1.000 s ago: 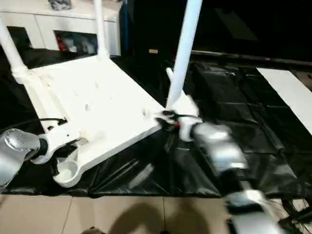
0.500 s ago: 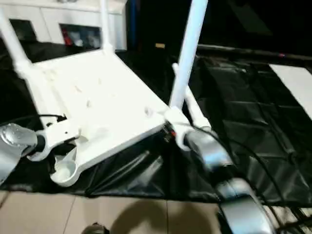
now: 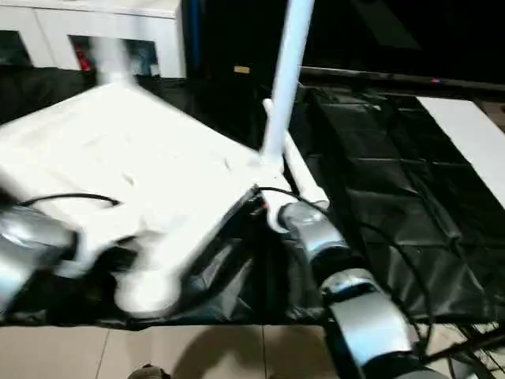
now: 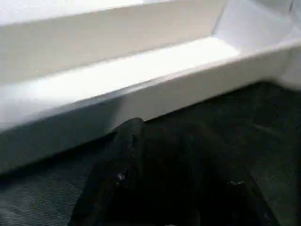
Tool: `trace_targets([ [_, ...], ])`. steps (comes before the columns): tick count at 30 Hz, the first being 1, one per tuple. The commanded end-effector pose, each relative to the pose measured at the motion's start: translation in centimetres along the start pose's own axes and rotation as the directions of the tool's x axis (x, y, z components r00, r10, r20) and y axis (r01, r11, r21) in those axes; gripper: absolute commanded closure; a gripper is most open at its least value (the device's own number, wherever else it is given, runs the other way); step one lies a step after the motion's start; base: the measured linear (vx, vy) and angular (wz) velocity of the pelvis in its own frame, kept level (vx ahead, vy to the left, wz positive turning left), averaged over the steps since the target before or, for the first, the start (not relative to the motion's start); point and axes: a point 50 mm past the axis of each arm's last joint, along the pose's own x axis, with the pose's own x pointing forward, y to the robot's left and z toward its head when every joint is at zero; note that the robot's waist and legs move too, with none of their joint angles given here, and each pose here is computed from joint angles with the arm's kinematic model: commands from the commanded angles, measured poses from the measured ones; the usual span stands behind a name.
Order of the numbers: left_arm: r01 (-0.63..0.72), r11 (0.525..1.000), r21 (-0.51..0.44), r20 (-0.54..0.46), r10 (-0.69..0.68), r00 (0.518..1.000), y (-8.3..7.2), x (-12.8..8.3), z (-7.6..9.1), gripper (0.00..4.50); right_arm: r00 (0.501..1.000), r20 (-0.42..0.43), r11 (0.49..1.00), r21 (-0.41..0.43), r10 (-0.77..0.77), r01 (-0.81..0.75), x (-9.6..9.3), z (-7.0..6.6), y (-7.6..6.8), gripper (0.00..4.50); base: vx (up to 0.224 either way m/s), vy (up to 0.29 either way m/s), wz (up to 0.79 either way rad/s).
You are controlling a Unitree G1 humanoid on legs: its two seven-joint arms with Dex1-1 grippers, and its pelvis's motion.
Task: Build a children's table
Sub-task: Rotate table base
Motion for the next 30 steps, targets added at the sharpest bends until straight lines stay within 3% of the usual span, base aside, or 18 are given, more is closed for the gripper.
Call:
trace_targets([
  [1,-0.013,0.998,0.057,0.053,0.010,0.999,0.0,1.1,1.8,4.50,0.996,0.053,0.997,-0.052,0.067,-0.064,1.0,1.9,1.6,2.94,0.000,0.000,0.00],
  [6,-0.198,0.979,0.045,0.071,0.195,0.978,2.3,1.8,2.5,4.50,0.996,0.058,0.995,-0.069,0.073,-0.069,1.3,2.0,2.1,2.94,0.000,0.000,0.00],
  [8,-0.344,0.937,0.058,0.041,0.342,0.939,4.2,1.7,2.1,4.50,0.996,0.078,0.997,-0.066,0.035,-0.029,1.1,2.2,1.6,2.94,0.000,0.000,0.00],
  [12,-0.459,0.886,0.064,0.013,0.459,0.888,5.8,1.1,0.9,4.50,0.989,0.131,0.997,-0.024,-0.074,0.078,0.1,2.5,-0.6,2.94,0.000,0.000,0.00],
  [15,-0.505,0.861,0.064,0.023,0.505,0.863,6.2,1.0,0.3,4.50,0.976,0.161,0.989,0.040,-0.148,0.143,-0.8,2.5,-2.2,2.94,0.000,0.000,0.00],
  [18,-0.531,0.847,-0.013,0.126,0.528,0.840,6.4,1.0,1.0,4.50,0.963,0.183,0.979,0.094,-0.197,0.183,-1.9,2.5,-3.5,2.94,0.000,0.000,0.00],
  [19,-0.536,0.841,-0.069,0.175,0.539,0.824,6.3,0.9,1.5,4.50,0.959,0.195,0.976,0.105,-0.206,0.189,-2.3,2.6,-3.9,2.94,0.000,0.000,0.00],
  [20,-0.497,0.840,-0.216,0.305,0.542,0.783,6.2,0.6,2.7,4.50,0.950,0.220,0.973,0.123,-0.220,0.196,-3.1,2.9,-4.6,2.94,0.000,0.000,0.00],
  [24,-0.427,0.863,-0.270,0.399,0.504,0.766,5.8,0.3,3.6,4.09,0.944,0.216,0.966,0.124,-0.249,0.227,-3.7,3.3,-5.7,2.61,0.000,0.000,0.00],
  [26,-0.395,0.868,-0.302,0.436,0.494,0.752,5.7,0.2,4.1,4.04,0.939,0.197,0.957,0.131,-0.281,0.259,-4.2,3.9,-6.9,2.56,0.000,0.000,0.00],
  [30,-0.407,0.874,-0.267,0.451,0.486,0.748,5.5,0.2,5.1,3.71,0.915,0.128,0.920,0.139,-0.383,0.366,-5.4,4.7,-9.4,2.20,0.000,0.000,0.00],
])
